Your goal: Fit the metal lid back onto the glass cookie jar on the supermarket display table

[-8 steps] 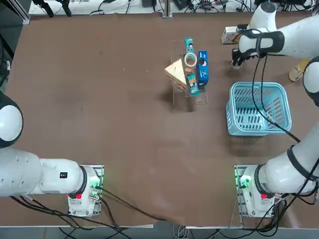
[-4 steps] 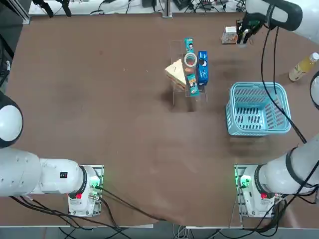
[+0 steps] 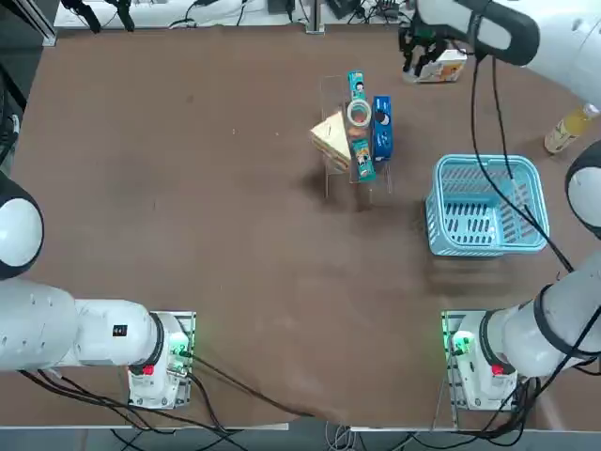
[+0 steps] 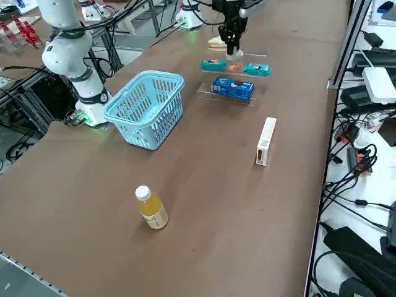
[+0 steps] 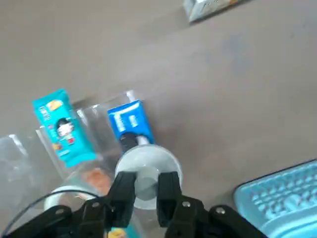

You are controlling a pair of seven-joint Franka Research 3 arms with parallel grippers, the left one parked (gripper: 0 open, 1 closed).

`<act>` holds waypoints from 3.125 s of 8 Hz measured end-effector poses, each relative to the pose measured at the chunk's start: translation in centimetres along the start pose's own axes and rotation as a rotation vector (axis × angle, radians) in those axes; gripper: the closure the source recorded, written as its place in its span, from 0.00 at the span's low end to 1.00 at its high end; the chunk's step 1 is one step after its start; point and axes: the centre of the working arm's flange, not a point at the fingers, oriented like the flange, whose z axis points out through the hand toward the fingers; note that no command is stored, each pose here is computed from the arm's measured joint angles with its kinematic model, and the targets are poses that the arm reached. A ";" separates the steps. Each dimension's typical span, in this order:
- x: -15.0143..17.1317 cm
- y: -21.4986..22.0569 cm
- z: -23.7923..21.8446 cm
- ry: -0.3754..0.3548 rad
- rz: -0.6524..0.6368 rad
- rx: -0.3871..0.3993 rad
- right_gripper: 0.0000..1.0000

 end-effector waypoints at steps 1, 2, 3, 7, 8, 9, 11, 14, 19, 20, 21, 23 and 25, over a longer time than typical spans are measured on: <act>-1.6 -2.2 0.5 0.015 0.034 0.021 0.73; -3.2 -4.3 1.2 0.025 0.061 0.039 0.73; -5.1 -6.4 2.1 0.040 0.074 0.051 0.73; -8.5 -10.4 6.5 0.093 0.094 0.029 0.73; -8.6 -10.6 7.3 0.087 0.090 0.018 0.73; -8.9 -10.8 7.8 0.082 0.085 0.011 0.73; -9.7 -11.1 7.9 0.079 0.073 0.006 0.73; -10.1 -10.8 7.8 0.063 0.071 -0.032 0.73; -10.1 -10.5 7.5 0.061 0.073 -0.043 0.73; -10.1 -10.5 7.5 0.060 0.073 -0.044 0.73; -10.2 -10.5 7.6 0.059 0.073 -0.045 0.73; -10.2 -10.4 7.8 0.058 0.072 -0.047 0.73; -10.2 -10.4 7.9 0.059 0.072 -0.045 0.73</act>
